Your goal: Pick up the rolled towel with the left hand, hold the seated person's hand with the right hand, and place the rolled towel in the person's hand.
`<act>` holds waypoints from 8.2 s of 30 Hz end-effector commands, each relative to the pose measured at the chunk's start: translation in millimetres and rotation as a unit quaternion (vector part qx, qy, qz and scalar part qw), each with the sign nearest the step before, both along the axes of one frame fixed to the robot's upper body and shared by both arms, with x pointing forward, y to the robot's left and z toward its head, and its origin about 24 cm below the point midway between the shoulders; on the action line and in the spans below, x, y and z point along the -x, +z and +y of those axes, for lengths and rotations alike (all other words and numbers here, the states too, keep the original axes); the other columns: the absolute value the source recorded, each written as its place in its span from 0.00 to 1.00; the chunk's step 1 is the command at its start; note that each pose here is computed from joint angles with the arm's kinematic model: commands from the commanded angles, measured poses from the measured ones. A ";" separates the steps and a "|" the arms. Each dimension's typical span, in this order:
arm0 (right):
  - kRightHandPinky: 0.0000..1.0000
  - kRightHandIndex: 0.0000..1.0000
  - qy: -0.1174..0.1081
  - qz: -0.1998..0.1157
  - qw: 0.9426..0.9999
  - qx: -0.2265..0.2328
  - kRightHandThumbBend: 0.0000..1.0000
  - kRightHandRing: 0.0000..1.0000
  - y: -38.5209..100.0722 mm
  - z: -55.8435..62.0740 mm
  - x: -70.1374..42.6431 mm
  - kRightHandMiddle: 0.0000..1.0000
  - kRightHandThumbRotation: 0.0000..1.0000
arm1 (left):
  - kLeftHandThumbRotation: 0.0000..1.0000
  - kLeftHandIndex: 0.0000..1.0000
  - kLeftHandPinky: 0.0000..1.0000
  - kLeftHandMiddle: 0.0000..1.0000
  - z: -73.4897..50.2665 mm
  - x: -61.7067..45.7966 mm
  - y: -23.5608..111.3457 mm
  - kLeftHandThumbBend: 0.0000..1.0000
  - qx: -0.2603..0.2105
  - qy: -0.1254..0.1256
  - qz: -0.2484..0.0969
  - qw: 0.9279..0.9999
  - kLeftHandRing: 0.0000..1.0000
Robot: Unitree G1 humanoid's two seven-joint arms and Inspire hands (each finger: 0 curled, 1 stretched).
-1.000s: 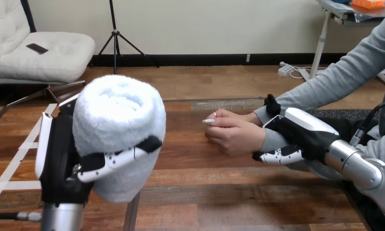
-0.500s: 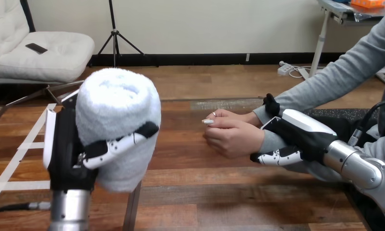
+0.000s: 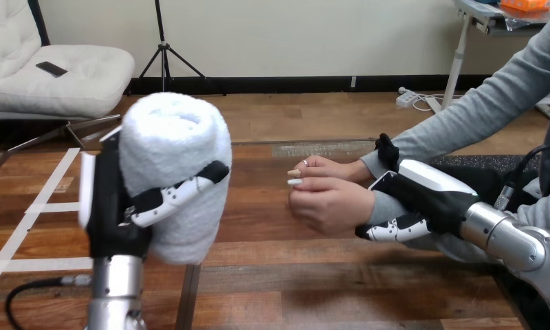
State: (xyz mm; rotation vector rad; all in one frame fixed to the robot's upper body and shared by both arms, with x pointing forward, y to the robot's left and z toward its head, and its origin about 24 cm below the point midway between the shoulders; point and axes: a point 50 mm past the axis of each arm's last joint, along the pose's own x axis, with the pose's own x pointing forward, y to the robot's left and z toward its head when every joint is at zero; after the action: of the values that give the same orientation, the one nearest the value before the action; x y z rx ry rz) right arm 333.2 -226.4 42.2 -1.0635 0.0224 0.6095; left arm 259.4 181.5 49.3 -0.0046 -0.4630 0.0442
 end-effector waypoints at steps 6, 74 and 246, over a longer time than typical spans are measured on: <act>0.21 0.33 0.041 -0.061 0.997 -0.010 0.46 0.25 33.3 14.7 -14.9 0.31 0.34 | 0.00 0.39 0.25 0.36 -9.5 -39.9 33.3 0.61 -0.002 -0.009 -0.063 0.998 0.30; 0.23 0.34 0.064 -0.061 0.996 -0.007 0.47 0.27 44.6 12.6 -15.1 0.32 0.32 | 0.00 0.41 0.29 0.38 -40.4 -89.5 36.6 0.63 0.047 -0.032 -0.008 0.998 0.33; 0.21 0.33 0.068 -0.070 0.995 -0.028 0.48 0.25 56.5 31.5 -25.4 0.31 0.39 | 0.71 0.85 0.78 0.83 -128.8 -57.6 -8.6 1.00 0.072 -0.182 0.087 0.977 0.82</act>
State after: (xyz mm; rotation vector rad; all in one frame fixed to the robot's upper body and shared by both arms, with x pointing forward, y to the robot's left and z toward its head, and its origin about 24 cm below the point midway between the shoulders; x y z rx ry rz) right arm 336.3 -214.0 50.0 -1.0907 0.0335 0.7330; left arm 316.0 79.7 26.5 -0.2384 -0.2326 -0.1670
